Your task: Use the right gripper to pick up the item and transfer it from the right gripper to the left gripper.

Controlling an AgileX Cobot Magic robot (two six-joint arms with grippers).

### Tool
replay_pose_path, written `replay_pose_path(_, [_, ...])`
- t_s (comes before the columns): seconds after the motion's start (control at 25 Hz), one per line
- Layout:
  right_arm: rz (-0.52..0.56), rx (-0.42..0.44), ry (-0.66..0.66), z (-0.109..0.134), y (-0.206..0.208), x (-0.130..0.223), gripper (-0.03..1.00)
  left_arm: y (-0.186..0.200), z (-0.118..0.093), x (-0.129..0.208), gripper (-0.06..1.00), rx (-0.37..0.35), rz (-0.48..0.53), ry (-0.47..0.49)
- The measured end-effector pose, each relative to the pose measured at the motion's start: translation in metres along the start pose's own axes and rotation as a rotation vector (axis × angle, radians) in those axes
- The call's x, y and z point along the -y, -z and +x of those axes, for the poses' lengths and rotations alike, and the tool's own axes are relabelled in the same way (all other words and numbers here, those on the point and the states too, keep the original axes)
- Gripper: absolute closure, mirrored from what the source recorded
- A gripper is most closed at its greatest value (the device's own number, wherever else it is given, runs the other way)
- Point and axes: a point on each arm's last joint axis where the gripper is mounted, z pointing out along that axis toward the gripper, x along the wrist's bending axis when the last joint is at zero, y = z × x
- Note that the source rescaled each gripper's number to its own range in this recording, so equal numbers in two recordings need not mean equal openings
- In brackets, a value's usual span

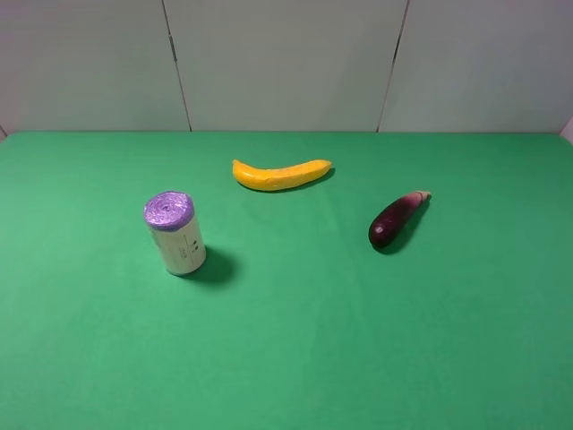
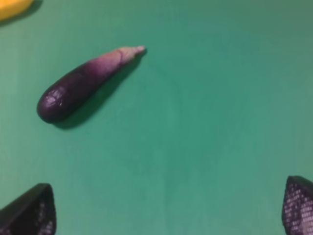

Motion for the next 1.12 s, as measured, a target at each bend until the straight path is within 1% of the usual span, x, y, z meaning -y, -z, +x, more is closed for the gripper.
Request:
replay_pose_path(0.12, [0.081,-0.040,0.035,0.012,-0.024,-0.016,-0.03,0.000,0.000,0.000,-0.04,0.000,0.000,0.000])
replay_pose_path(0.28, [0.203,-0.070,0.003,0.031,-0.055,-0.028,-0.03,0.000,0.000,0.000,-0.04,0.000,0.000,0.000])
replay_pose_path(0.48, [0.323,-0.083,-0.022,0.056,-0.095,-0.038,-0.03,0.000,0.000,0.000,-0.04,0.000,0.000,0.000])
replay_pose_path(0.68, [0.435,-0.081,-0.032,0.081,-0.137,-0.038,-0.03,0.000,0.000,0.000,-0.04,0.000,0.000,0.000])
replay_pose_path(0.84, [0.488,-0.074,-0.070,0.093,-0.169,-0.034,-0.03,0.000,0.000,0.000,-0.04,0.000,0.000,0.000])
replay_pose_path(0.96, [0.504,-0.057,-0.111,0.096,-0.191,-0.031,-0.03,0.000,0.000,0.000,-0.04,0.000,0.000,0.000])
replay_pose_path(1.12, [0.497,-0.046,-0.159,0.100,-0.214,-0.028,-0.03,0.000,0.000,0.000,-0.04,0.000,0.000,0.000])
